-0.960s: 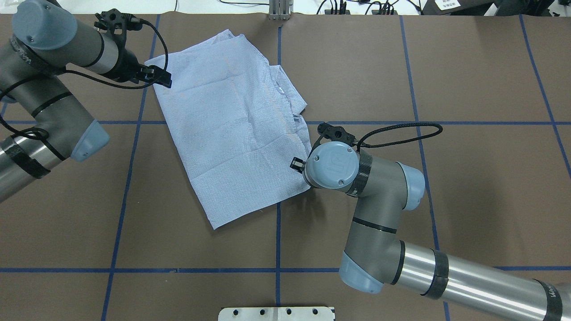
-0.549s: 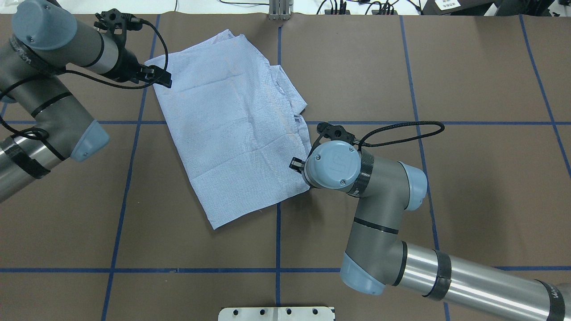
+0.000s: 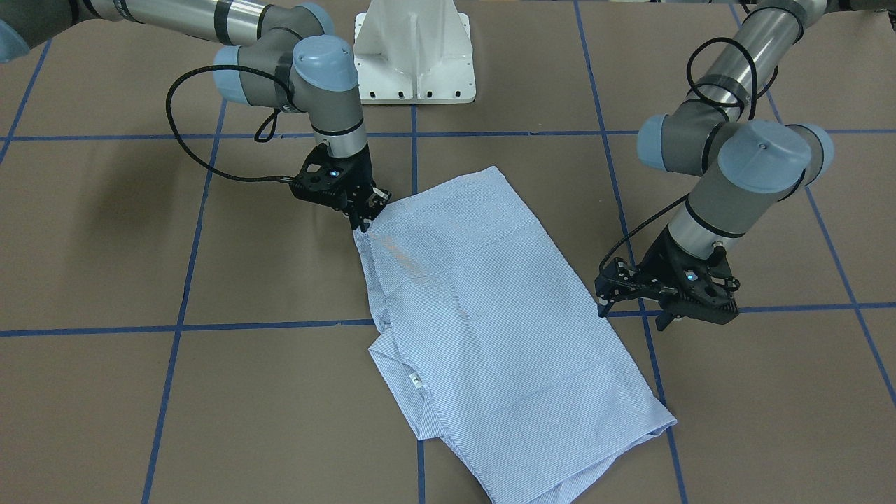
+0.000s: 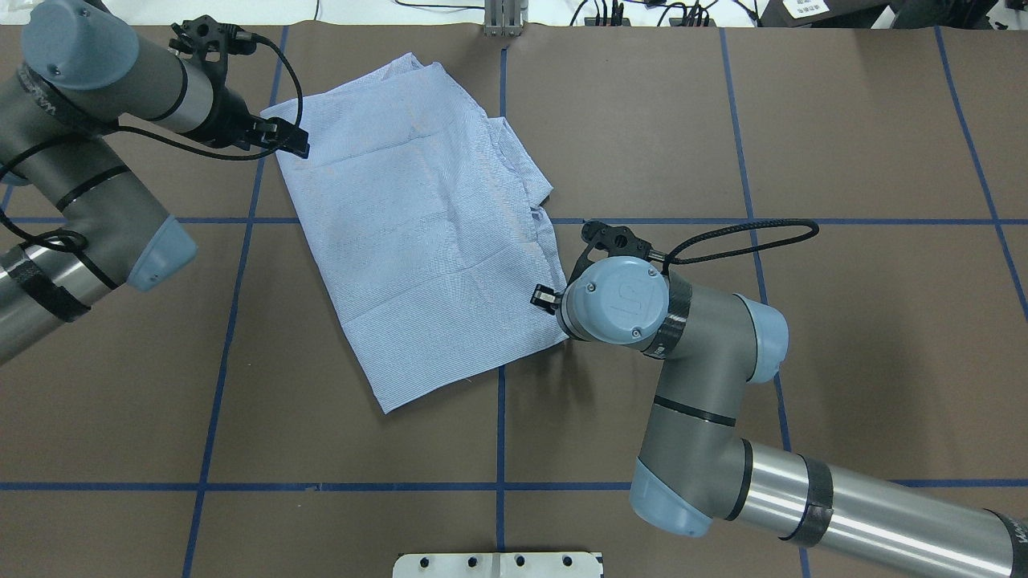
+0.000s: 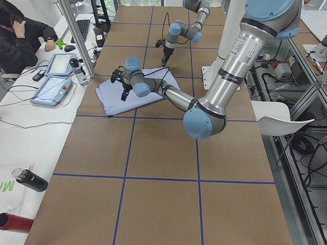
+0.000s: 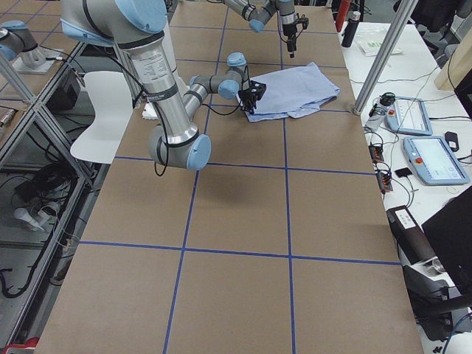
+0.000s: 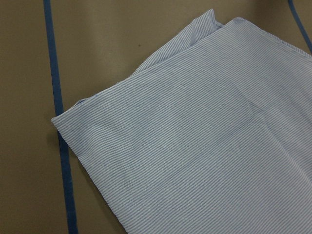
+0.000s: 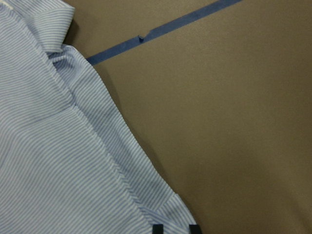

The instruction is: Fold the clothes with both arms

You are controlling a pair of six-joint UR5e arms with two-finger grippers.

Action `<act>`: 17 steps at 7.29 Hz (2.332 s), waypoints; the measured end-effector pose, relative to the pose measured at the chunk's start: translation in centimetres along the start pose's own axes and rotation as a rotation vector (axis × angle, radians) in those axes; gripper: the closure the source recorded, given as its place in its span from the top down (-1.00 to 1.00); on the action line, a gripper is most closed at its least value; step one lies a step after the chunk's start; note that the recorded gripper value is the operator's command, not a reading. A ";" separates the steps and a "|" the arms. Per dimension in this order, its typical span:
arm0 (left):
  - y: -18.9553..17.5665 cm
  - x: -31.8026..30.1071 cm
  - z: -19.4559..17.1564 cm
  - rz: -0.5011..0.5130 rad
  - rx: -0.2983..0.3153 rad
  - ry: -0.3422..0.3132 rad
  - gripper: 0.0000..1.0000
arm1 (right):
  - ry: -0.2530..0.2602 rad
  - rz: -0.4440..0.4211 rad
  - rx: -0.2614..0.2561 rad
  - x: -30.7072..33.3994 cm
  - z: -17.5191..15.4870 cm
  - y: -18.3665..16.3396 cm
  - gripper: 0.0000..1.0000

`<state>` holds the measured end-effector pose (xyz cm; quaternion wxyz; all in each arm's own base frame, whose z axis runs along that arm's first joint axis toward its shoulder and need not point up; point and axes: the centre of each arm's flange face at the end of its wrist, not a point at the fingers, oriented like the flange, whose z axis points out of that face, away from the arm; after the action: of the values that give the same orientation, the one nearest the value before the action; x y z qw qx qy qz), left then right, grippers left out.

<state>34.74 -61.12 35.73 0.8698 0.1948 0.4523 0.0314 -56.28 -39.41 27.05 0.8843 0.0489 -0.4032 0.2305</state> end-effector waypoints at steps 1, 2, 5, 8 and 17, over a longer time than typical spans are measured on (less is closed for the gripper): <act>0.0 0.0 0.0 0.000 0.000 0.000 1.00 | 0.003 -0.003 0.005 0.1 0.2 0.0 0.43; 0.0 0.0 0.0 0.000 0.000 0.000 1.00 | 0.004 -0.004 0.011 0.0 0.3 0.0 0.37; 0.0 0.1 0.0 0.001 0.000 0.002 1.00 | 0.016 -0.003 0.025 -0.2 1.2 -0.1 0.17; 0.0 0.1 0.0 0.001 0.000 0.001 1.00 | 0.010 -0.002 0.023 -0.8 1.0 0.3 0.13; 0.0 0.2 -0.3 0.003 0.002 0.005 1.00 | 0.021 -0.013 0.026 -0.7 1.7 1.6 -0.53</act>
<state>34.65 -60.98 35.46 0.8684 0.1963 0.4542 0.0324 -58.56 -38.67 27.48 0.8892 0.0605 -0.3905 0.2305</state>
